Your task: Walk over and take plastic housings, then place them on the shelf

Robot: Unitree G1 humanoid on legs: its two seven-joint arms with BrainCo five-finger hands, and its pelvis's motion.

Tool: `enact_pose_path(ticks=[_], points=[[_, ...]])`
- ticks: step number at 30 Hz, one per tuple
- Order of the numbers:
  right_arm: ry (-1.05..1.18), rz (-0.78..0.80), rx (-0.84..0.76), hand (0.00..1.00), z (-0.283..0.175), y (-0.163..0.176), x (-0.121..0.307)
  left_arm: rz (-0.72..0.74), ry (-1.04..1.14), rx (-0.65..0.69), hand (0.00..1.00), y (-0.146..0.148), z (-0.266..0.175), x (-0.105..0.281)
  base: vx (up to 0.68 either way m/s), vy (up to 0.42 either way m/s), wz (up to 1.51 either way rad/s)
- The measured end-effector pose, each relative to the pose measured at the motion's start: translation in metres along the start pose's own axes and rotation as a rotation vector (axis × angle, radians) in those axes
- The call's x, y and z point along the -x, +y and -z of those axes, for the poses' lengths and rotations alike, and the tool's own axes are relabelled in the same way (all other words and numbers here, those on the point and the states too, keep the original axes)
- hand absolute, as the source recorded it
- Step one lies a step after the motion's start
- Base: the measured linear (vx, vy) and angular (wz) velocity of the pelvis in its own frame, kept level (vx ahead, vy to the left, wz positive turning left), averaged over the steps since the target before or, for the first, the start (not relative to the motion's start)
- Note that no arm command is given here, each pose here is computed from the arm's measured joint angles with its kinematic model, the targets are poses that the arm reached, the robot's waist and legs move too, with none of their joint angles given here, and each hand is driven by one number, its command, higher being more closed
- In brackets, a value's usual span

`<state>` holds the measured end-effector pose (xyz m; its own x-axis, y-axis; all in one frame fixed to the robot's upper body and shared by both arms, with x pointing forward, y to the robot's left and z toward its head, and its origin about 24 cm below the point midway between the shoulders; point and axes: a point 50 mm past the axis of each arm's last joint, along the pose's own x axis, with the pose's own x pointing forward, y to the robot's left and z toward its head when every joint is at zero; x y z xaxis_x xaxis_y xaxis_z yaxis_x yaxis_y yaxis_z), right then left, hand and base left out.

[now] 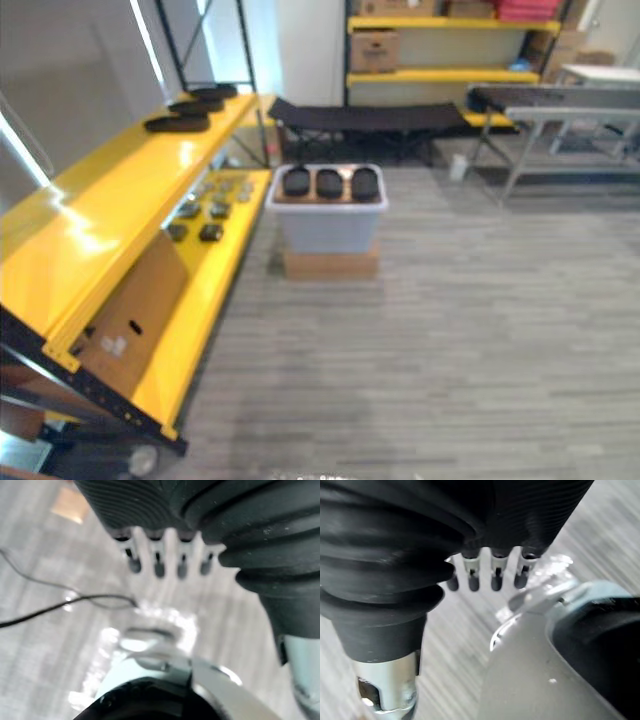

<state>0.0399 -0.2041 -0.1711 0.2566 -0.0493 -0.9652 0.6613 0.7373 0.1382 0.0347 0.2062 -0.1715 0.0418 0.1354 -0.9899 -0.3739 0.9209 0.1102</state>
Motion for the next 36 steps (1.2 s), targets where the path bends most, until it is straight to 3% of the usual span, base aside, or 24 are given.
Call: enact_pose_path(ticks=[36], points=[[-0.003, -0.031, 0.079, 0.0, 0.003, 0.008, -0.002, -0.041, 0.016, -0.053, 0.0, 0.009, 0.001, -0.001, 0.01, 0.015, 0.03]])
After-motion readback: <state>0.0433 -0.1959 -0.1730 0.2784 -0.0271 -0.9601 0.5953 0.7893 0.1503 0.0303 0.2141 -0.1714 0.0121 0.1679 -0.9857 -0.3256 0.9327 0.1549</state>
